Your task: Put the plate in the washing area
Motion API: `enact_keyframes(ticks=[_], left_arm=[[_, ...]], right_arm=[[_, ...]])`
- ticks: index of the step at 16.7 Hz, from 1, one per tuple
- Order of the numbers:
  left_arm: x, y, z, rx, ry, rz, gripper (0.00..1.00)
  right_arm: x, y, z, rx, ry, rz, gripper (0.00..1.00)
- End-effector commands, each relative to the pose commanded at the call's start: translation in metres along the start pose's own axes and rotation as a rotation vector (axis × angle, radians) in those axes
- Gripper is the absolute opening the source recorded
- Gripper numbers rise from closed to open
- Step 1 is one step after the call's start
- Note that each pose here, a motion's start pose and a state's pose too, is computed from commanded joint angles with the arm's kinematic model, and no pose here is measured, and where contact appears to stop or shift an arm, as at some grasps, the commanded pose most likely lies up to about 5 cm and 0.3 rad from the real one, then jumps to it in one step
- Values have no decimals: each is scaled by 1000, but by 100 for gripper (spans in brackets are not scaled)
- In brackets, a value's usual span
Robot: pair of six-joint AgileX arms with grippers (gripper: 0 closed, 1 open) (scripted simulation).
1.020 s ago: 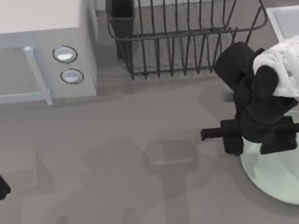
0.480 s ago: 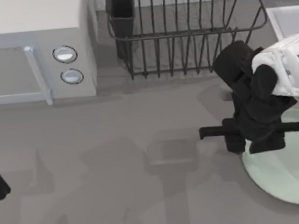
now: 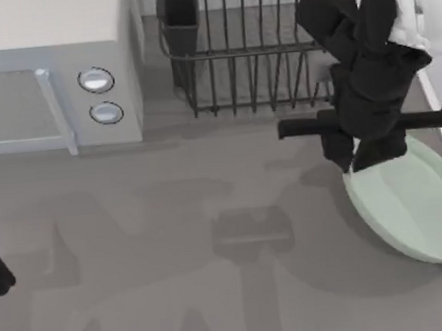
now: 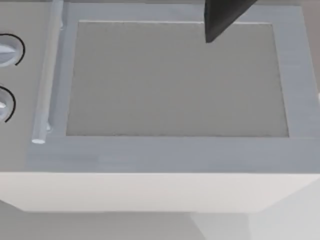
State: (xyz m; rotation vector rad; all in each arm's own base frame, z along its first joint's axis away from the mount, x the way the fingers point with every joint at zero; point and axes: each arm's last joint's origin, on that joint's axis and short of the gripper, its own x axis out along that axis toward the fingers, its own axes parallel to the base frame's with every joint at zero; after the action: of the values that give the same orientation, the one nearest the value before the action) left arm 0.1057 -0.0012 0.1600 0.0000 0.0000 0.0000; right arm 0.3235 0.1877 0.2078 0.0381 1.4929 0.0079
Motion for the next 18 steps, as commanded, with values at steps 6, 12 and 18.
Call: enact_keyframes(ticks=[6,12,18], left_arm=[[0,0,0,0,0,0,100],[0,0,0,0,0,0,100],[0,0,0,0,0,0,100]], right_arm=[[-125,-4,-2,0,-3,2,0],[-167,-15,-16,0,-21,12,0],[-162,-18,-3,-4,-14,6,0]])
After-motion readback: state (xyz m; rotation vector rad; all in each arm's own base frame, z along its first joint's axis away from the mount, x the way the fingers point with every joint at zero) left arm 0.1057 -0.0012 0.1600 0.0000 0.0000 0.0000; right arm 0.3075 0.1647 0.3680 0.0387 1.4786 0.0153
